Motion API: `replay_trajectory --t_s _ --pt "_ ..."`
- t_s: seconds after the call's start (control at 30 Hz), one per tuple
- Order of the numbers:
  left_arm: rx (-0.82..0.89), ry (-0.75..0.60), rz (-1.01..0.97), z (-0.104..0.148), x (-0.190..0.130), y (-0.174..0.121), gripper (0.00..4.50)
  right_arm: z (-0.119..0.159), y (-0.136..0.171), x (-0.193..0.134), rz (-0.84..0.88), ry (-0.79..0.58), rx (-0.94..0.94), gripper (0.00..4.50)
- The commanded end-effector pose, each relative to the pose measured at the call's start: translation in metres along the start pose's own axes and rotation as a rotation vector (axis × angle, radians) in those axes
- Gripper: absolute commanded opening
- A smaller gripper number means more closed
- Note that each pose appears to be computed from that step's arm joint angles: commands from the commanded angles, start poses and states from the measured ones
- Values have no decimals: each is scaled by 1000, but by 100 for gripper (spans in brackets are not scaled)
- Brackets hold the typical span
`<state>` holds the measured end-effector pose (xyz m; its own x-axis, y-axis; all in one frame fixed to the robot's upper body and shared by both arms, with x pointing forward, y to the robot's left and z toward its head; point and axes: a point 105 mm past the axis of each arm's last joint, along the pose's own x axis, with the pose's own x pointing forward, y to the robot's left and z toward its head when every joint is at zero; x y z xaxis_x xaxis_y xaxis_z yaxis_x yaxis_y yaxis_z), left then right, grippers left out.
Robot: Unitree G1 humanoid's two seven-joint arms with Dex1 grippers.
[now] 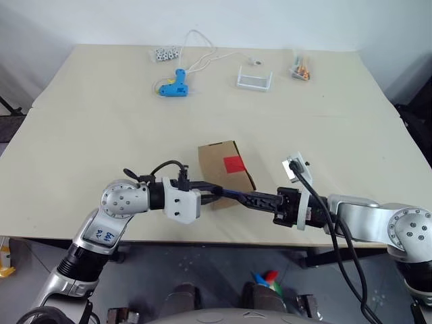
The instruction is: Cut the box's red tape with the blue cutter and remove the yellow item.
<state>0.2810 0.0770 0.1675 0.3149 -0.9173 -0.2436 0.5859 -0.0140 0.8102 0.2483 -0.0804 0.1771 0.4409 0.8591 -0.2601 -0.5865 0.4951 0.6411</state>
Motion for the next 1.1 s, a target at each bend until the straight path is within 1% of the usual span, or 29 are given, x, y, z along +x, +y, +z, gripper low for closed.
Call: replay_trajectory --t_s 0.03,0.2,0.27,0.3,0.4,0.43,0.5,0.57,0.63,0.7,0.77,0.83,0.87,0.9,0.93,0.97,1.0,1.1 --pt "31 -19 23 7 -1 6 44 2 5 -3 18 -11 -10 16" --pt "-8 -37 0 9 -3 1 44 6 2 -5 11 -22 -4 16" --pt "-63 -77 -26 15 -6 -4 113 7 1 -6 11 -24 -4 16" --pt "-93 -77 -39 16 -9 -6 139 8 2 -8 20 -22 -9 16" --pt "-350 -25 -78 7 -34 -13 224 9 15 -20 104 -20 -58 16" --pt "-430 1 -78 4 -43 -14 225 8 19 -26 136 -14 -76 16" --pt "-584 97 -95 -12 -71 -20 225 5 26 -45 186 6 -115 16" --pt "-686 172 -60 -28 -95 -21 225 5 27 -63 191 18 -134 16" --pt "-779 201 16 -42 -112 -18 225 9 25 -80 165 12 -147 16" --pt "-831 209 77 -51 -121 -15 225 11 23 -92 128 7 -155 16" --pt "-895 221 140 -66 -133 -14 187 21 7 -115 -27 -24 -181 16" --pt "-920 228 163 -75 -137 -15 136 26 -6 -138 -152 -49 -203 16" --pt "-918 221 164 -77 -134 -14 100 30 -15 -149 -240 -70 -233 16" --pt "-906 198 167 -78 -127 -8 80 31 -22 -158 -321 -72 -259 16" --pt "-900 154 166 -76 -117 0 44 36 -24 -161 -374 -88 -302 16" --pt "-887 118 159 -72 -108 8 13 40 -23 -158 -388 -102 -321 16" --pt "-871 88 148 -69 -99 15 0 41 -20 -153 -381 -102 -338 16" --pt "-810 27 108 -59 -73 34 0 51 -17 -135 -422 -101 -405 16"
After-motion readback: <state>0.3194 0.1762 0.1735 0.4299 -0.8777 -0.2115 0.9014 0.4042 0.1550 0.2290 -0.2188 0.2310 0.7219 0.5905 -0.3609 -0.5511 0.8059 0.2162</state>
